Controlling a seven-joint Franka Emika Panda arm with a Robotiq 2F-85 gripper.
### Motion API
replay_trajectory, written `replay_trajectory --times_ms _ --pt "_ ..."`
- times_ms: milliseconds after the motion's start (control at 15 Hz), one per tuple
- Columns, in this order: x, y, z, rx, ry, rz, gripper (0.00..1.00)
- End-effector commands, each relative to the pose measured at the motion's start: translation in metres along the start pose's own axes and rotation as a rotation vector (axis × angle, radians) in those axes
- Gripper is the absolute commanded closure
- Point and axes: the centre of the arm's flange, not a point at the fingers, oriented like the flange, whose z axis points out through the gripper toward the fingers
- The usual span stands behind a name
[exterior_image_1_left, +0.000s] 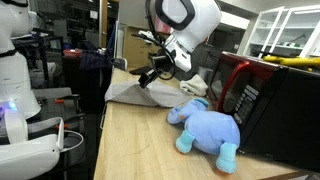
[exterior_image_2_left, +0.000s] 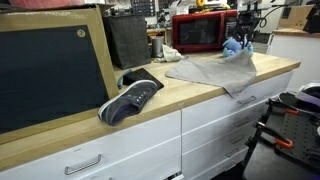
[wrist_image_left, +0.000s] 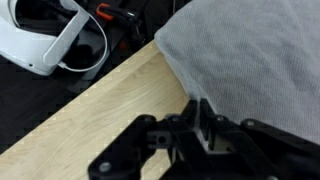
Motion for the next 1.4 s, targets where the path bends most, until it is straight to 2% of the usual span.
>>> replay_trajectory --times_ms 0,267,800,1333 --pt "-0.005 -0.025 -0.002 -0.024 -0.043 0.129 0.98" --pt "-0.008 -0.054 0.002 -0.017 -0.058 0.243 0.98" --pt "-0.018 -0.117 0.002 0.215 -0.071 0.357 0.98" --pt "0.008 -0.17 -0.012 0.37 -0.022 0.504 0.98"
